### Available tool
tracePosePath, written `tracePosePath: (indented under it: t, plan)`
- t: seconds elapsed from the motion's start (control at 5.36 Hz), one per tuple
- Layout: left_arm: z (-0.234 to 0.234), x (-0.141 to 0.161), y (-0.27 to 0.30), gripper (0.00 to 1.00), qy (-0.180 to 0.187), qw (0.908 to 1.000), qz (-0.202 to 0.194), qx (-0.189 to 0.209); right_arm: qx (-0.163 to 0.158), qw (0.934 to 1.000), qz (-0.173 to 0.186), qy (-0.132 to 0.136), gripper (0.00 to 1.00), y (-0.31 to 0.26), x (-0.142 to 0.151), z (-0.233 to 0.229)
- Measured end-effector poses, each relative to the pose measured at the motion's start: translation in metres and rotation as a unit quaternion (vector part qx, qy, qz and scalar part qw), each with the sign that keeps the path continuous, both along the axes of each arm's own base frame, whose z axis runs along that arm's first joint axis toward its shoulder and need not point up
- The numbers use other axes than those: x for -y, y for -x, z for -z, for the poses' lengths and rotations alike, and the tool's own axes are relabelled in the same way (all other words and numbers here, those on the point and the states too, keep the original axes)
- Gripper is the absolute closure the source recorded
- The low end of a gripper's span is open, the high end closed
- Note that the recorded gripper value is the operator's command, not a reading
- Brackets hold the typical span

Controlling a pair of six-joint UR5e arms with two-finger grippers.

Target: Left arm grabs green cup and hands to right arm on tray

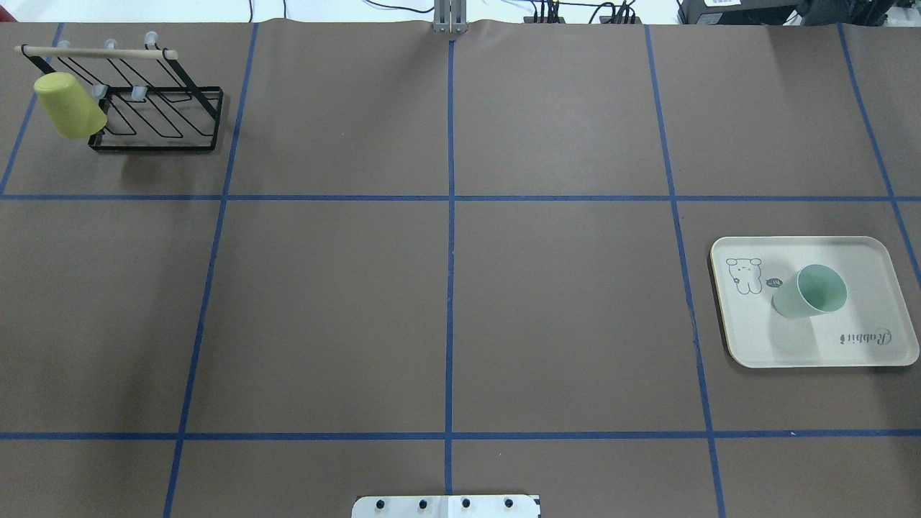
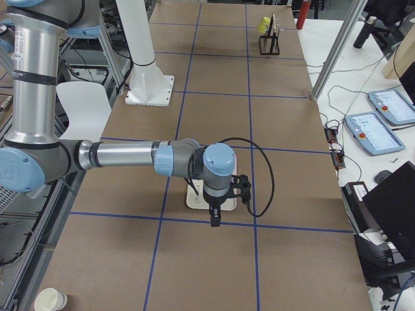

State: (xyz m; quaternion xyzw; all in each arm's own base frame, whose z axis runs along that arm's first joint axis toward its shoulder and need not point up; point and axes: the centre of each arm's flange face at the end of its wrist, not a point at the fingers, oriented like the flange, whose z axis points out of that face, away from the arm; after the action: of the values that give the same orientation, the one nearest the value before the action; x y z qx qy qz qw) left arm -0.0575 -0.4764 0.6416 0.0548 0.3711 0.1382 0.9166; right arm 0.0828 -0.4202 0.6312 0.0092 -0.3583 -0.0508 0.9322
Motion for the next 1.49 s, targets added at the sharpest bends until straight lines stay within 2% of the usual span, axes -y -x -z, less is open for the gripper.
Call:
tracePosePath:
  t: [0.56, 1.49]
  plan:
    - [0.004, -0.001, 0.0, 0.0, -0.014, 0.9999, -0.001, 0.003, 0.0, 1.0, 0.001, 0.0, 0.0, 0.0, 0.0, 0.0]
    - [-0.007, -0.005, 0.0, 0.0, -0.005, 1.0, -0.002, 0.005, 0.0, 1.0, 0.001, 0.004, 0.0, 0.001, 0.0, -0.002]
